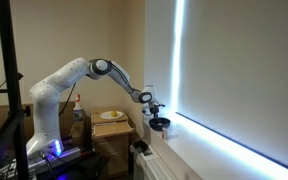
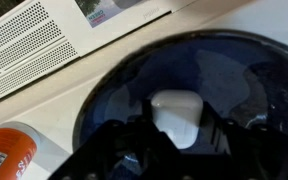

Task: Move the white object from the blue bowl to the open drawer

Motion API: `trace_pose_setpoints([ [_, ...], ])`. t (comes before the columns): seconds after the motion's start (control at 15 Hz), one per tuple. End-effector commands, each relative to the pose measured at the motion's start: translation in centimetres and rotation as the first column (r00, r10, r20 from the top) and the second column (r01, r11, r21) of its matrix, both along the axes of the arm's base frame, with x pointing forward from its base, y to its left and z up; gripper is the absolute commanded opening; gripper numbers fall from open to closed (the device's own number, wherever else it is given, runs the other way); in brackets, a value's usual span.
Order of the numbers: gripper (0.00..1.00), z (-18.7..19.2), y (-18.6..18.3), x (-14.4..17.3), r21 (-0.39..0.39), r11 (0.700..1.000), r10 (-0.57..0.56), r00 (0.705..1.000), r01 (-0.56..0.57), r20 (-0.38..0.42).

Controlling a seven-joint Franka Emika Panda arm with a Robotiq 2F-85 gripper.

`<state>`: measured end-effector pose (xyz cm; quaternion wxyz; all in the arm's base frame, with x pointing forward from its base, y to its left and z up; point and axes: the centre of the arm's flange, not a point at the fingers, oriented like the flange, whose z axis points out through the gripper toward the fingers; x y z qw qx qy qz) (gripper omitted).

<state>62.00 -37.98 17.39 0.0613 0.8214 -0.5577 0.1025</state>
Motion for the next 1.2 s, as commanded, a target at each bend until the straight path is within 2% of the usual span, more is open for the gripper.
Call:
trace_pose_setpoints([
  [0.0,0.24,3.9,-1.0,-0.9,0.036,0.999,-0.017,0.997,0.015,0.074],
  [0.13,0.24,6.7,-1.2,-1.6,0.069,0.997,0.013,0.995,-0.019,0.095],
  [0.2,0.24,8.5,-1.1,-2.2,0.087,0.994,0.061,0.992,-0.071,0.113],
  [0.47,0.24,14.2,1.6,-4.8,0.148,0.952,0.25,0.959,-0.269,0.13],
  [0.67,0.24,15.0,6.8,-7.7,0.199,0.892,0.391,0.913,-0.406,0.114],
  [0.87,0.24,15.3,11.5,-10.0,0.252,0.803,0.526,0.841,-0.54,0.124],
  [0.93,0.24,15.4,11.6,-9.9,0.284,0.769,0.559,0.818,-0.572,0.133],
  [1.0,0.24,14.6,9.5,-6.4,0.236,0.825,0.502,0.857,-0.514,0.112],
  [1.07,0.49,14.7,10.3,-6.9,0.245,0.815,0.513,0.851,-0.525,0.114],
  [1.13,0.49,14.9,10.4,-6.8,0.242,0.817,0.511,0.852,-0.523,0.115],
])
